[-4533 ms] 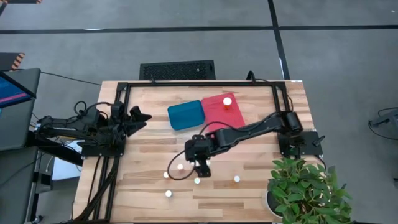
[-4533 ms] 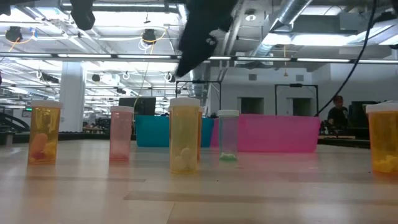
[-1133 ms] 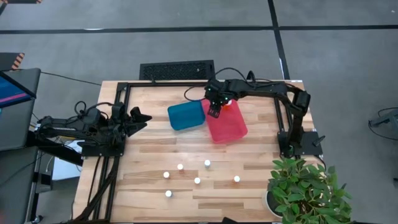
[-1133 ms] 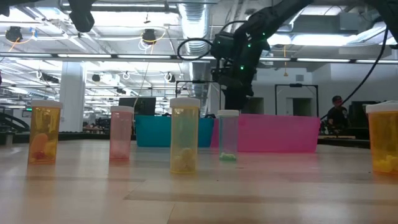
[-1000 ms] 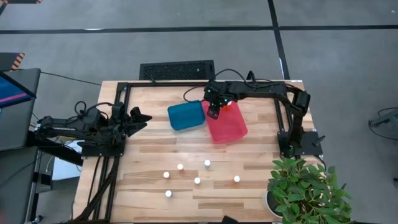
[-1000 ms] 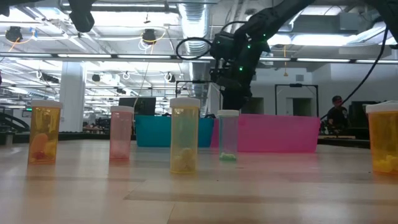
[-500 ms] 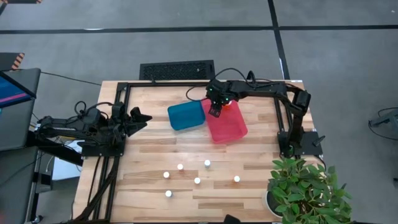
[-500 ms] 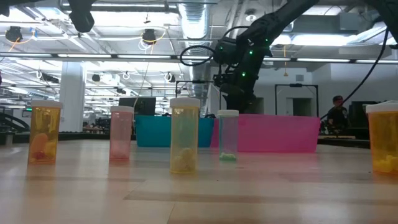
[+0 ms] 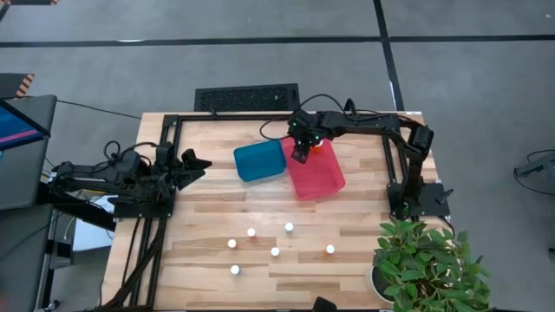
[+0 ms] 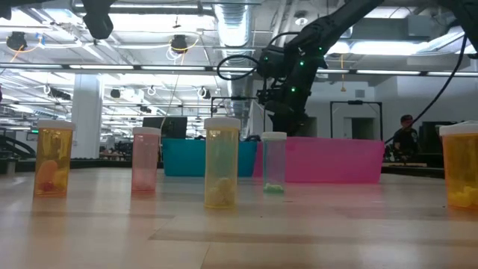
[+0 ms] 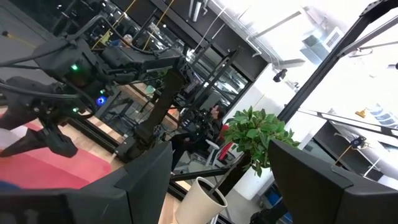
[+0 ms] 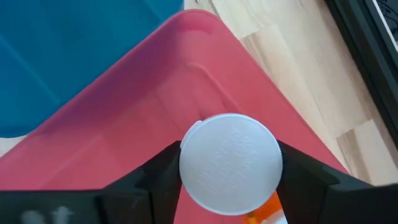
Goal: Pick and place medicine bottles into bin by pill shape (circle, oval)
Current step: Put the large orange pill bottle into the red bin, then put the left orange pill bottle into the red bin
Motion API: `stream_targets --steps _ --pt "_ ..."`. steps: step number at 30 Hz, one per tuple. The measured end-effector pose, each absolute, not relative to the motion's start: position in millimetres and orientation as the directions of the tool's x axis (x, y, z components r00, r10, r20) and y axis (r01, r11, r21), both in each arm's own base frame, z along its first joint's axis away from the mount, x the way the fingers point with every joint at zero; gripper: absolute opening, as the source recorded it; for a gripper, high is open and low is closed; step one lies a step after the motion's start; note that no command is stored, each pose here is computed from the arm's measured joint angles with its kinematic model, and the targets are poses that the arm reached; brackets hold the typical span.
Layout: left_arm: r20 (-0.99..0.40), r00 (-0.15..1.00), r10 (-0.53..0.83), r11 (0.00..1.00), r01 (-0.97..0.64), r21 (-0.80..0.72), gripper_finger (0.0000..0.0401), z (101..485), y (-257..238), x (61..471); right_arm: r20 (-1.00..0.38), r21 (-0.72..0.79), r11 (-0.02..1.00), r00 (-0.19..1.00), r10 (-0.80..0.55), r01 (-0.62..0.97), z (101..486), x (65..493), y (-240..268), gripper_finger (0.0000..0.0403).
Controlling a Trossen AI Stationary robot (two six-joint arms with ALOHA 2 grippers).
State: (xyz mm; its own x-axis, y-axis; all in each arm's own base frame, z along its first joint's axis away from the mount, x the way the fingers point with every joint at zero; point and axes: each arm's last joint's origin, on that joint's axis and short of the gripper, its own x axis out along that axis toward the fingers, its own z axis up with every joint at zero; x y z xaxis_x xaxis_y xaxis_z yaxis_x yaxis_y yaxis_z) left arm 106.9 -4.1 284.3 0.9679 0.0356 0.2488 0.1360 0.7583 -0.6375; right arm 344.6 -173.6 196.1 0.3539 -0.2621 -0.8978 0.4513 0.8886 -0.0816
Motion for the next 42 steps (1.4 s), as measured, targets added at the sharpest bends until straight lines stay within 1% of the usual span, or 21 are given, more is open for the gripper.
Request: stream_targets --steps 5,10,13,18,20,24,27,30,33,36,38,40,42 --pt "0.248 0.968 0.036 0.758 0.136 -0.638 0.0259 284.2 -4.1 107.0 -0.898 -0.081 0.889 0.354 -0.262 0.451 196.1 344.6 -173.6 0.0257" --pt "0.248 0.968 0.035 0.758 0.136 -0.638 0.0259 284.2 -4.2 107.0 -0.898 -0.080 0.889 0.354 -0.261 0.452 196.2 344.6 -173.6 0.0265" --pt "0.249 0.968 0.035 0.758 0.137 -0.638 0.0259 284.3 -4.2 106.9 -0.904 -0.074 0.892 0.347 -0.249 0.446 207.3 345.4 -171.9 0.0265" --pt "0.249 0.968 0.030 0.758 0.141 -0.636 0.0259 284.3 -4.3 107.0 -0.876 -0.059 0.907 0.415 -0.248 0.417 263.4 349.7 -163.7 0.0265" --pt "0.251 0.968 0.030 0.758 0.142 -0.636 0.0259 284.4 -4.3 106.9 -0.850 -0.059 0.913 0.459 -0.258 0.403 289.8 350.6 -156.3 0.0265" --pt "0.254 0.967 0.030 0.759 0.143 -0.635 0.0259 284.7 -4.3 106.8 -0.781 -0.043 0.937 0.574 -0.247 0.346 340.3 348.0 -126.6 0.0265" --pt "0.254 0.967 0.029 0.768 0.141 -0.624 0.0259 284.8 -4.4 106.8 -0.735 -0.008 0.957 0.647 -0.202 0.289 360.7 348.2 -93.2 0.0265" --pt "0.255 0.967 0.029 0.770 0.141 -0.622 0.0259 284.8 -4.4 106.8 -0.731 0.013 0.975 0.668 -0.143 0.224 364.0 352.9 -56.4 0.0265" --pt "0.255 0.966 0.029 0.770 0.141 -0.622 0.0259 284.9 -4.4 106.8 -0.740 0.014 0.989 0.667 -0.087 0.145 358.8 360.1 -19.8 0.0265" --pt "0.257 0.966 0.025 0.770 0.145 -0.621 0.0259 285.0 -4.5 106.8 -0.742 -0.011 0.997 0.667 -0.058 0.074 345.0 375.7 16.8 0.0265" --pt "0.260 0.965 0.019 0.770 0.151 -0.619 0.0259 285.3 -4.6 106.7 -0.783 -0.022 0.999 0.621 -0.042 0.041 329.7 380.3 36.2 0.0265" --pt "0.262 0.965 0.013 0.770 0.158 -0.618 0.0259 285.5 -4.8 106.2 -0.776 -0.001 1.000 0.631 -0.016 0.024 322.0 387.2 55.1 0.0265" --pt "0.261 0.965 0.007 0.770 0.161 -0.617 0.0259 285.4 -5.0 106.5 -0.787 0.010 1.000 0.617 0.002 0.009 313.8 390.4 69.1 0.0265"
